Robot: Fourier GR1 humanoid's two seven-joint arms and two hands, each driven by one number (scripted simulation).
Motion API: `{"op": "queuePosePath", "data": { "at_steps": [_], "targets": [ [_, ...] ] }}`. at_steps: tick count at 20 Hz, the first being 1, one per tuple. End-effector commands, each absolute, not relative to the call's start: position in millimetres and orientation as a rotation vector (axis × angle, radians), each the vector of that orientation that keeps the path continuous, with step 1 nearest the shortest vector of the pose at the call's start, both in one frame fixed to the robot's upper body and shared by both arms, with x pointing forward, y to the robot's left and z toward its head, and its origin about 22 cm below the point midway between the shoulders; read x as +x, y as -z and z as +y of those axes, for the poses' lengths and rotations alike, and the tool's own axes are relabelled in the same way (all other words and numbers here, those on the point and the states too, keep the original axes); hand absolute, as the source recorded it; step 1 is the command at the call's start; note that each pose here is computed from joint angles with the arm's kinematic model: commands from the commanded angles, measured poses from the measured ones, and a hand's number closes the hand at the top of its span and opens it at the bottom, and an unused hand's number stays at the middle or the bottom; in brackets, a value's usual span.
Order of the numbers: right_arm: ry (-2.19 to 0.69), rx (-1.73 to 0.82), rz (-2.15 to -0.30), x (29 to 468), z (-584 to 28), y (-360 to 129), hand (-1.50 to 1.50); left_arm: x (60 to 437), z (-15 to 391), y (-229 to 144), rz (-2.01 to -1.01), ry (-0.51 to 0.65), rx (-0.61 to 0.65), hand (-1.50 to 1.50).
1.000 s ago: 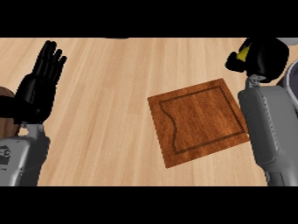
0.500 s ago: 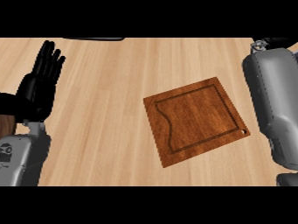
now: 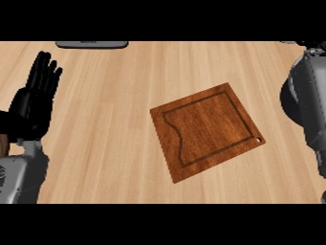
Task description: Pick the lemon from the cutting board and place it in the pot
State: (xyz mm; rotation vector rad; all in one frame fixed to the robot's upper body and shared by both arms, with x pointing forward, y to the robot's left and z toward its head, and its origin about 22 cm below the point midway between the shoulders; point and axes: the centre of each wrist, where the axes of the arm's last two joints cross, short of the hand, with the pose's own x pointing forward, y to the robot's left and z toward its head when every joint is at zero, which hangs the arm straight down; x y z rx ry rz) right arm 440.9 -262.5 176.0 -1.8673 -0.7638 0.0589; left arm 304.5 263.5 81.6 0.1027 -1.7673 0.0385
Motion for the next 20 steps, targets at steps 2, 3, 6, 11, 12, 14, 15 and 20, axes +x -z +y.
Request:
{"op": "queuePosePath", "data": {
  "at_steps": [2,3,6,11,12,14,15,20],
  "targets": [
    [0.043,-1.858,-0.753,416.7,-311.1,-155.3,1.5,298.2,265.8,-83.2,-1.766,-0.047,0.127,0.0],
    [0.034,-1.861,-0.738,407.9,-324.1,-149.2,1.5,297.9,279.8,-87.7,-1.755,-0.057,0.11,0.0],
    [0.051,-1.845,-0.776,409.2,-338.2,-137.8,1.5,315.7,264.6,-87.1,-1.757,-0.039,0.078,0.0],
    [0.018,-1.833,-0.761,385.6,-402.5,-124.8,1.5,288.7,261.5,-78.4,-1.782,-0.039,0.109,0.0],
    [0.02,-1.832,-0.764,388.7,-393.8,-117.3,1.5,306.3,257.2,-88.4,-1.776,-0.056,0.106,0.0],
    [-0.006,-1.82,-0.762,379.7,-399.5,-118.4,1.5,302.8,261.4,-79.1,-1.773,-0.051,0.115,0.0],
    [0.026,-1.838,-0.746,378.0,-413.3,-97.3,1.5,299.3,283.6,-85.0,-1.761,-0.058,0.114,0.0],
    [-0.034,-1.697,-0.624,376.7,-436.5,-88.1,1.5,300.5,261.4,-73.4,-1.765,-0.03,0.091,0.0]
  ]
}}
